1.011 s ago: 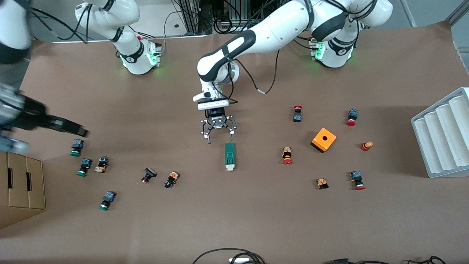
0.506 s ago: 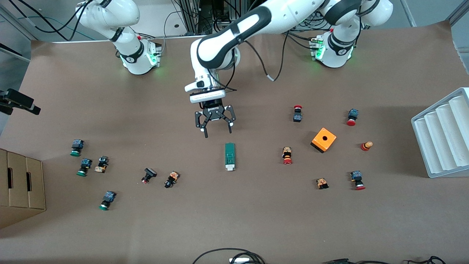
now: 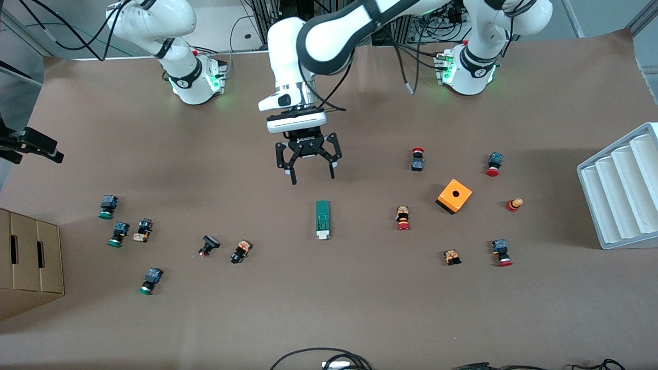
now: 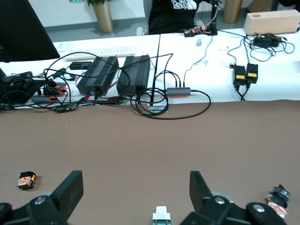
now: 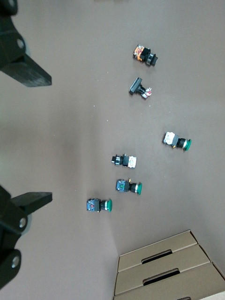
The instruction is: Close load switch with both arms
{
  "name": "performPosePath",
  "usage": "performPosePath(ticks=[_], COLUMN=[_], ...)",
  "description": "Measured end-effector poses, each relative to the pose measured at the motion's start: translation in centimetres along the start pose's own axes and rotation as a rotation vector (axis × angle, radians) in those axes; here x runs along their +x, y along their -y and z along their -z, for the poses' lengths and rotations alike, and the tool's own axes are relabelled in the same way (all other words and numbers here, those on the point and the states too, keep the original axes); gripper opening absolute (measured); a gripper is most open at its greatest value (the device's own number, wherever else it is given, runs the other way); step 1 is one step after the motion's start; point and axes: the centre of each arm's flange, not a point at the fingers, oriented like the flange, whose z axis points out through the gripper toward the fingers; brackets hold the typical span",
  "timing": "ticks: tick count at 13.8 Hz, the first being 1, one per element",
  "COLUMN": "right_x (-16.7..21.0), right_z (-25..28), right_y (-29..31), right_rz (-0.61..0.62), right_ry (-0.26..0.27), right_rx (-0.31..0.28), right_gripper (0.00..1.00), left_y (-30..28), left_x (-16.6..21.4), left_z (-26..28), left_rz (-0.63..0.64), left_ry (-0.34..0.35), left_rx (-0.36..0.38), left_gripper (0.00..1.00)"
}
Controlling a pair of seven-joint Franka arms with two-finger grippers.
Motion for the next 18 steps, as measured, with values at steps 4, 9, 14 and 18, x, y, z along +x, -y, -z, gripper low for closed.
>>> performPosePath(ticks=[4, 9, 14, 18], right_x=[0.1, 0.2, 0.2, 0.2], right_z=[0.4, 0.7, 1.3, 1.3], right_y=[0.0, 0.0, -0.1, 0.2], right_rz=[0.0, 0.001, -0.002, -0.014], right_ry=[-0.012, -0.02, -0.034, -0.03], right_rx=[-0.002, -0.003, -0.004, -0.003], right_gripper=[1.0, 1.0, 1.0, 1.0], left_y=[3.4, 9.3, 16.2, 22.1], left_x=[5.5, 13.5, 19.9, 23.4], left_z=[1.1, 3.0, 2.4, 0.4], left_rz=[-0.029, -0.052, -0.064, -0.019], left_ry=[0.085, 0.176, 0.265, 0.342], left_rx=[-0.037, -0.09, -0.152, -0.201], left_gripper=[1.0, 1.0, 1.0, 1.0])
